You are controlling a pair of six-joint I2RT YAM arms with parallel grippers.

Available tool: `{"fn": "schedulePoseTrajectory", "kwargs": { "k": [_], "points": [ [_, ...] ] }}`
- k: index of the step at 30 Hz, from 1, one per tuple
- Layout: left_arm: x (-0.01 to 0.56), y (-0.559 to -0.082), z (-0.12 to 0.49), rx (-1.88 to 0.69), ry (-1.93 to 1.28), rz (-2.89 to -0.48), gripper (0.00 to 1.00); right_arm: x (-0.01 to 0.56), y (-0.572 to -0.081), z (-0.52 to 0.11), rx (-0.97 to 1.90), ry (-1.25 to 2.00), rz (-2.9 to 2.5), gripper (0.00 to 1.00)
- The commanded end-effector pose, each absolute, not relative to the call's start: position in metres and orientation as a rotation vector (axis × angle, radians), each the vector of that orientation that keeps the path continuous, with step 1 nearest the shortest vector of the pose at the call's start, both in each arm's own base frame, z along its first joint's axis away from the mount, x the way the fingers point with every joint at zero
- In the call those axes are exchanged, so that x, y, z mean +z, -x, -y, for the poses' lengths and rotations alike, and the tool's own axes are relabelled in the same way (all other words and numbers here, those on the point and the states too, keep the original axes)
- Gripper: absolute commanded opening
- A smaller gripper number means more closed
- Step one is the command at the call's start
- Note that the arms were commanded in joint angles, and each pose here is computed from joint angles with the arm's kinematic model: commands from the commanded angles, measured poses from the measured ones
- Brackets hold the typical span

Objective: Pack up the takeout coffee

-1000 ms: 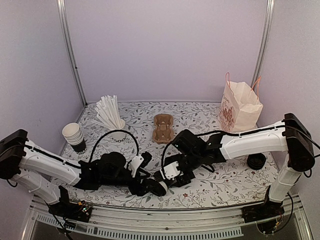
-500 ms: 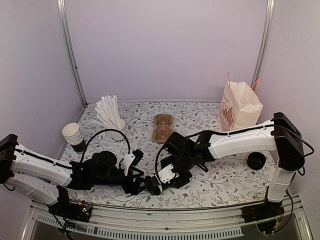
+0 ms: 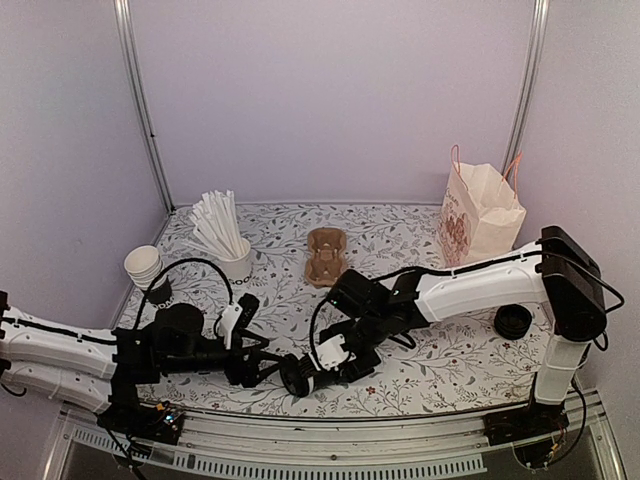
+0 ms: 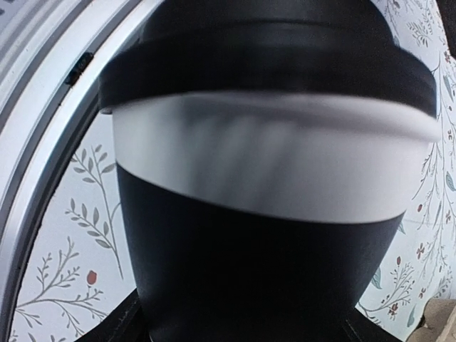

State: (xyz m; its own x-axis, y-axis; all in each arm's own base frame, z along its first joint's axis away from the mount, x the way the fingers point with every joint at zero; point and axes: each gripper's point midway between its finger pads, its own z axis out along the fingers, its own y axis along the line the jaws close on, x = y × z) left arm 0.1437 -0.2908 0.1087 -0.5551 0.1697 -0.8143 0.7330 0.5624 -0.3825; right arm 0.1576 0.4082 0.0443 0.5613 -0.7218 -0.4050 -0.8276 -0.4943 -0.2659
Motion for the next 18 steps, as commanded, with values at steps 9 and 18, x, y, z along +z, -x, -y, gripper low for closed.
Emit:
{"fn": "schedulePoseTrajectory", "kwargs": {
  "k": [9,18],
  "points": [
    [0.139,-0.139,0.288,-1.017,-0.73,-1.989,0.81,0.086,-0.121,-0.423,0.911,2.053,-1.216,0.67],
    [0.128,-0.135,0.307,-1.053,-0.793,-2.054,0.82,0.081,-0.115,-0.431,1.033,1.989,-1.23,0.67]
  ]
}}
